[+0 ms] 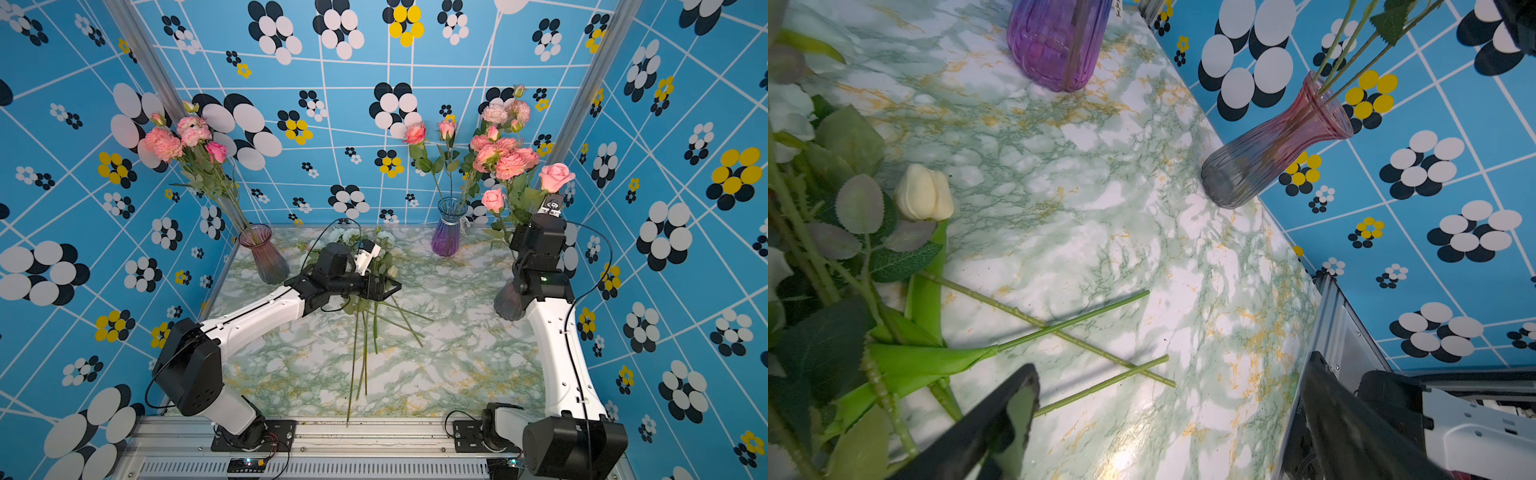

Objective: Place the pink flowers into the vase
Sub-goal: Place the flower in the vase.

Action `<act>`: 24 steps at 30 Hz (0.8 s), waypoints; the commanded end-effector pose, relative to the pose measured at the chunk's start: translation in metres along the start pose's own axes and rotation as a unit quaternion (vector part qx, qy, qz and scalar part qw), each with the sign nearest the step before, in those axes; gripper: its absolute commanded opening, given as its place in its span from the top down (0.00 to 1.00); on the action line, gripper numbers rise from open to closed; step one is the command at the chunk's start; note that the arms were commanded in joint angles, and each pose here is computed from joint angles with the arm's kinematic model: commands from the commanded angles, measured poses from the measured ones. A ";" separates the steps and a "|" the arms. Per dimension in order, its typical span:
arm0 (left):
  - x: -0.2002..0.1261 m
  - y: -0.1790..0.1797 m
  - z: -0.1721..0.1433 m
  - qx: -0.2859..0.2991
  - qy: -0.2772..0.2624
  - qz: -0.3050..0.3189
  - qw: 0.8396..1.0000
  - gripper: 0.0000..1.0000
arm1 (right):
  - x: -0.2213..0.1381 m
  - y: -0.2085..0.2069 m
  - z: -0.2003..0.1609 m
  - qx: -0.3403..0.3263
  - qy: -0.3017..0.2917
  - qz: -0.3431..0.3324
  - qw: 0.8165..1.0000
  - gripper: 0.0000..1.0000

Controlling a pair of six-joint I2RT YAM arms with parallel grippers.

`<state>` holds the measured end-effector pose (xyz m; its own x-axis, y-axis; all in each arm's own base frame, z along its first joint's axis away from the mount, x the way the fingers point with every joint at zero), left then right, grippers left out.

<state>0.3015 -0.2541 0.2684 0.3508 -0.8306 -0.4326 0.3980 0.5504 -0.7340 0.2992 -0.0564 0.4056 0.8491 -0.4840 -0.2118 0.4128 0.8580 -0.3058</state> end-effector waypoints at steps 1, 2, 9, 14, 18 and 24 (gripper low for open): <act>-0.030 -0.006 0.017 0.021 -0.041 0.005 0.999 0.00 | -0.016 -0.014 0.014 0.015 -0.013 -0.014 1.000 0.48; -0.039 -0.006 0.020 0.030 -0.053 0.016 0.998 0.01 | -0.020 -0.016 0.016 0.021 -0.013 -0.014 1.000 0.40; -0.124 0.009 0.024 0.152 -0.191 0.173 0.954 0.01 | -0.046 -0.017 0.009 0.064 0.004 0.048 0.997 0.01; -0.196 0.037 0.013 0.163 -0.327 0.304 0.880 0.01 | -0.037 0.011 -0.047 0.124 0.076 0.102 0.984 0.01; -0.225 0.060 -0.013 0.152 -0.356 0.388 0.837 0.00 | -0.037 0.036 -0.099 0.147 0.057 0.127 0.979 0.01; -0.232 0.109 -0.057 0.047 -0.419 0.464 0.779 0.01 | -0.038 0.062 -0.148 0.079 0.083 0.096 0.989 0.01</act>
<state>0.2187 -0.0213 0.2781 0.9663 0.0784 -0.2453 -0.1355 0.9648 -0.2252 0.2422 -0.0117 0.2503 0.8197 -0.2603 -0.5103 0.2561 0.9633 -0.0800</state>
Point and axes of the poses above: each gripper's point midway between its finger pads, its own x axis out along the fingers, its own y axis along the line the jaws close on, z = x × y, the point moved 10 cm from there along -x, back along the fingers, and after that the axes turned 14 degrees about -x, right-handed, at the moved point
